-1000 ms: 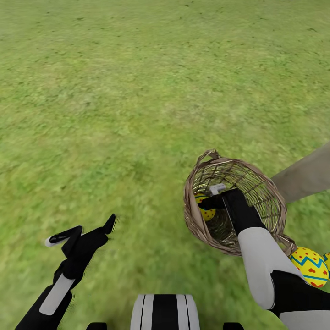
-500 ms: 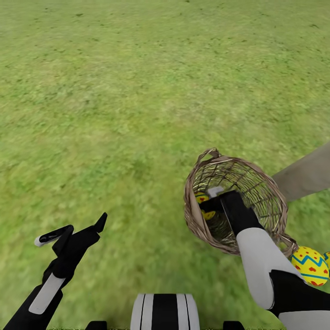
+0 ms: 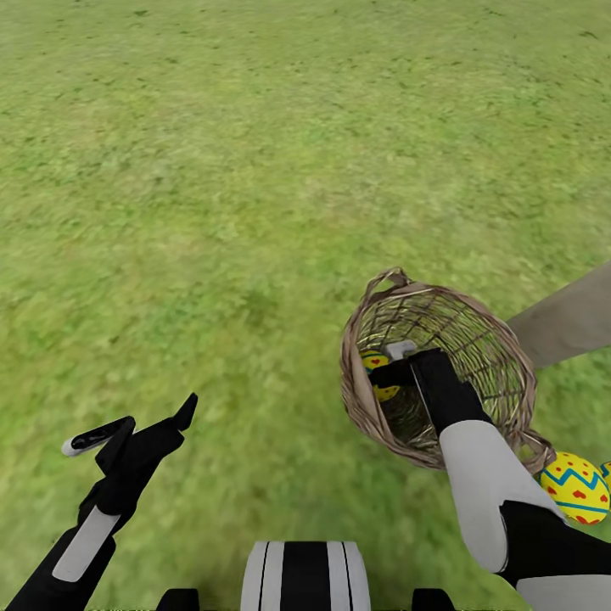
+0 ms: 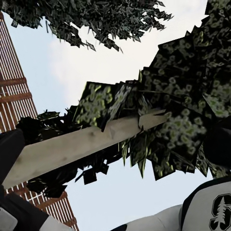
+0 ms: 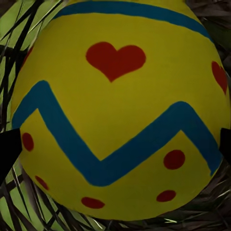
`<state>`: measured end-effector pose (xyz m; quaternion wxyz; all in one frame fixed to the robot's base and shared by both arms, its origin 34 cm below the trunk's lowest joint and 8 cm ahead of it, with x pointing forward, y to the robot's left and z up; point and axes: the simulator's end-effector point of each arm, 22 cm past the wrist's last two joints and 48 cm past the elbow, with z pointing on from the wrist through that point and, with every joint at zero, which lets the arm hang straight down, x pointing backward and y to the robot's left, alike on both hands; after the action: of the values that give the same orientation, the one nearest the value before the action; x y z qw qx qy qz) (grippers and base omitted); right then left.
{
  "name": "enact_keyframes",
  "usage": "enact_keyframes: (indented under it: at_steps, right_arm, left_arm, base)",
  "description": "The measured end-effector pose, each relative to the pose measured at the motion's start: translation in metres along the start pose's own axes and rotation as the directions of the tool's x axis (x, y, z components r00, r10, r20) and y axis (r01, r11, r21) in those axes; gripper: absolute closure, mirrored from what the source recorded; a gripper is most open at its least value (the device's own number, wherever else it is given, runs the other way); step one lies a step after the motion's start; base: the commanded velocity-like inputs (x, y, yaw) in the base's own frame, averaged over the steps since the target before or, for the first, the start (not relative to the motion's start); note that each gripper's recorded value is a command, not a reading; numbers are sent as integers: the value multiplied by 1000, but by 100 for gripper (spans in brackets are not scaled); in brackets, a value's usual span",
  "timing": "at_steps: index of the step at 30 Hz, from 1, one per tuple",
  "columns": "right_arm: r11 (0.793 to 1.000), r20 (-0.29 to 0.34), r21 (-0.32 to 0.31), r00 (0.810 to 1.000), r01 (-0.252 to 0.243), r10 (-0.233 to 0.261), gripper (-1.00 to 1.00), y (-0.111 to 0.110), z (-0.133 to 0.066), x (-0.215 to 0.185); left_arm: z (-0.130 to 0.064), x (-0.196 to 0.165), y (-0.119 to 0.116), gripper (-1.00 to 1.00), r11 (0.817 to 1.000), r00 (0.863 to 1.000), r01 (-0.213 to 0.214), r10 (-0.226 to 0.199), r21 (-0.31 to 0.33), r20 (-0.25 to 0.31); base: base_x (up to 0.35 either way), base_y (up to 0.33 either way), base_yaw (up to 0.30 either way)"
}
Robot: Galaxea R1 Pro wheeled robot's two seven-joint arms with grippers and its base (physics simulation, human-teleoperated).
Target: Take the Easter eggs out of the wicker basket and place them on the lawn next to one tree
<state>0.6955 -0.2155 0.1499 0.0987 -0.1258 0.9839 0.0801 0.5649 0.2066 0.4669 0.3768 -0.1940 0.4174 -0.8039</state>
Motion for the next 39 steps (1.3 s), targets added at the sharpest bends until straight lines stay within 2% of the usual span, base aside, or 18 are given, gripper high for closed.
enact_keyframes:
  at_steps: [2, 7, 17, 18, 19, 26, 27, 39]
  right_arm:
    - [1000, -1, -11, 1000, -25, 25, -100, -1, -1, 0]
    - [1000, -6, -7, 1000, -19, 19, -100, 0, -1, 1]
    - [999, -6, -14, 1000, -29, 29, -100, 0, 1, 2]
    - [999, -8, -13, 999, -33, 33, -100, -1, 1, 2]
    - [999, -3, -15, 999, -36, 36, -100, -1, 2, 1]
    - [999, 8, -17, 999, -43, 43, -100, -2, 2, -2]
    - [999, 8, -15, 999, -42, 42, 100, -3, 2, -2]
    - [999, 26, -37, 999, -36, 37, 100, -1, 4, -8]
  left_arm:
    - [-3, -7, -1, -100, 1000, 1000, -3, 3, -14, 7]
    - [-21, -12, -4, -100, 998, 999, -35, 35, -55, -2]
    - [-34, -38, -19, -100, 993, 995, -102, 101, -66, -19]
    - [-46, -71, -34, -100, 976, 982, -190, 187, -104, -36]
    - [-56, -108, -56, -100, 944, 952, -305, 307, -122, -1]
    - [-58, -107, -51, -100, 947, 955, -296, 298, -129, -3]
    - [-58, -107, -51, -100, 947, 955, -296, 298, -129, -3]
    - [-65, -108, -43, -100, 948, 958, -283, 287, -144, 9]
  base:
    - [0, 0, 0]
    - [0, 0, 0]
    - [0, 0, 0]
    - [0, 0, 0]
    - [0, 0, 0]
    - [0, 0, 0]
    - [0, 0, 0]
    - [0, 0, 0]
